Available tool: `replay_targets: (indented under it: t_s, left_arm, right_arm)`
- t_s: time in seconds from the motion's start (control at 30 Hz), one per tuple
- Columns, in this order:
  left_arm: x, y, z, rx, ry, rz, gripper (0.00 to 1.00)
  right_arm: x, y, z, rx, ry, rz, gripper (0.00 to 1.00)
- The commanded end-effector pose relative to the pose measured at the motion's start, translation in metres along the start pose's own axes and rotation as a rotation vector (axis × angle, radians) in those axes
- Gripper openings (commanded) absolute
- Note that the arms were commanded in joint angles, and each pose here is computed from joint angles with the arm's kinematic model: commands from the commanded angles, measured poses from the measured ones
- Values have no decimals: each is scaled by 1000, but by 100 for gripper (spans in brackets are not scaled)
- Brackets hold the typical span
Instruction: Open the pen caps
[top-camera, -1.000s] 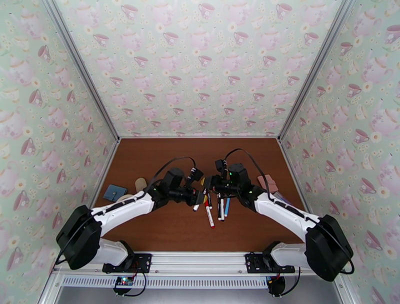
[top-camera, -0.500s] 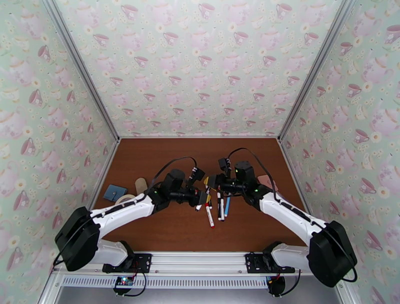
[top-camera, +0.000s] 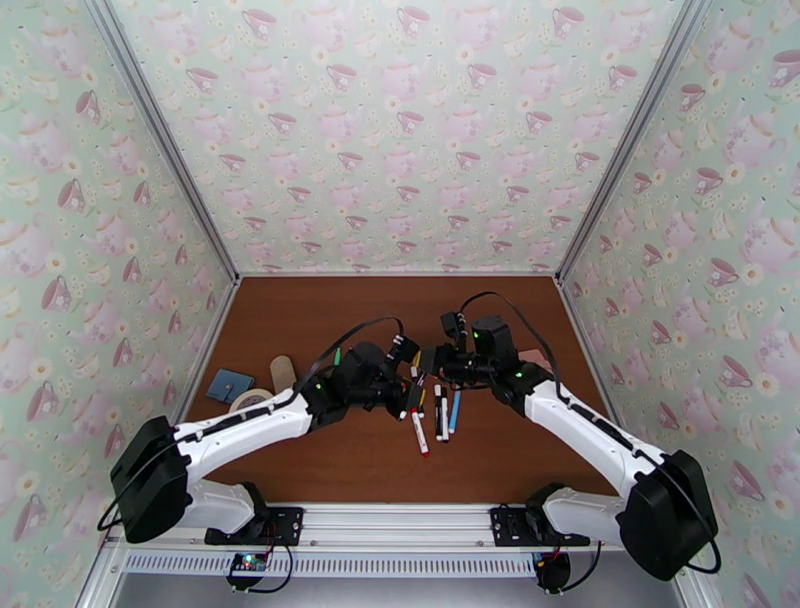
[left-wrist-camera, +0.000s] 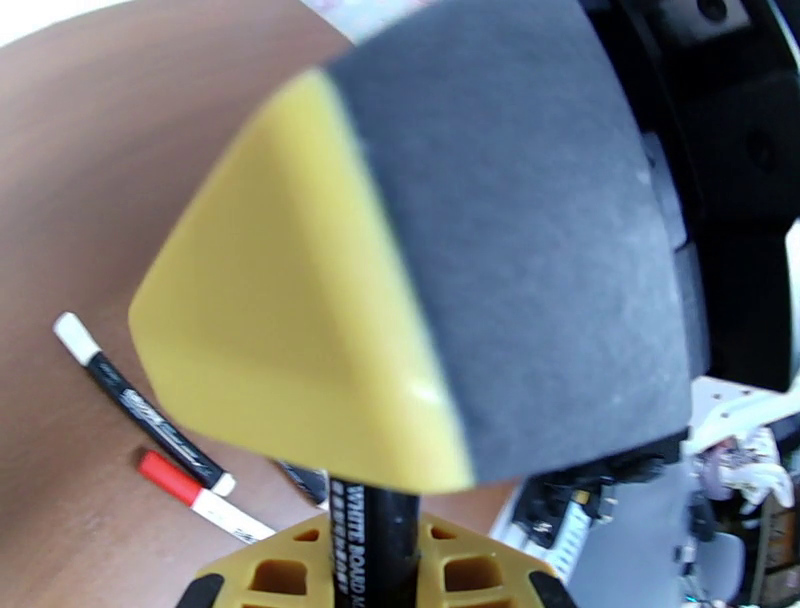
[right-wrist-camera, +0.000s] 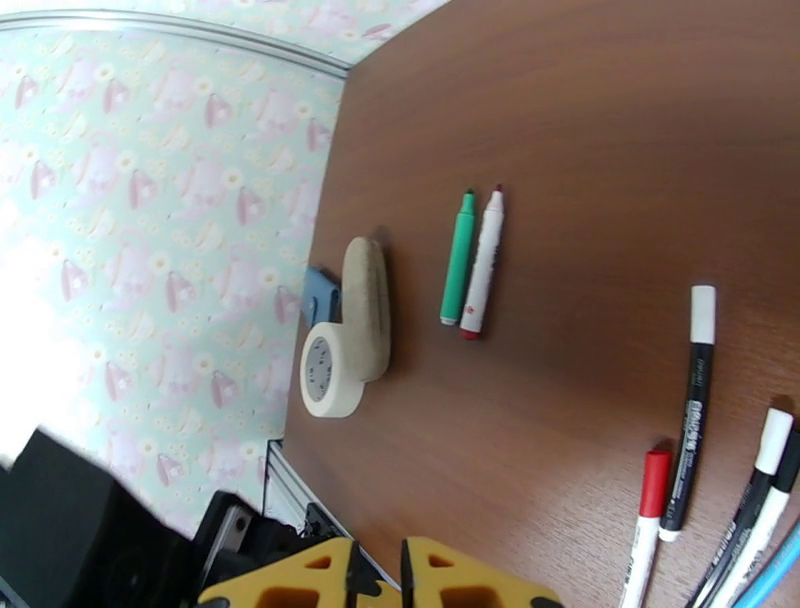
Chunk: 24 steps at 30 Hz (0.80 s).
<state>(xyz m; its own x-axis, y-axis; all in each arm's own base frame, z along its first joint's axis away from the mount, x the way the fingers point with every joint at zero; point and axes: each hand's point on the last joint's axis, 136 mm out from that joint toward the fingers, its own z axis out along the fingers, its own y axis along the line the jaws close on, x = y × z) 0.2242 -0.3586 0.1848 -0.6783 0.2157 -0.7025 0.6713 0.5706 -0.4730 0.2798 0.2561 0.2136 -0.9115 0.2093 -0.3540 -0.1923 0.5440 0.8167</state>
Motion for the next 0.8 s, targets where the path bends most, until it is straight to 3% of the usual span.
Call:
replay_targets:
  t_s: [0.0, 0.2, 0.37, 0.47, 0.63, 0.77]
  left_arm:
    - [59, 7, -8, -19, 210, -4, 6]
    - [55, -37, -19, 338, 213, -111, 6]
    - [46, -42, -26, 385, 192, -136, 5]
    - [53, -28, -17, 278, 226, -127, 5]
    - [59, 11, -10, -111, 219, 13, 5]
    - [56, 15, -11, -209, 201, 81, 5]
  right_arm:
    - [-77, -24, -39, 162, -328, 28, 0]
    - [-84, -7, -46, 19, -331, -36, 0]
    - [-78, -3, -48, -27, -311, -73, 0]
    - [-81, -15, -52, 42, -337, -58, 0]
    - [-90, -29, -61, 105, -387, -5, 0]
    - [-91, -24, -60, 88, -371, -12, 0]
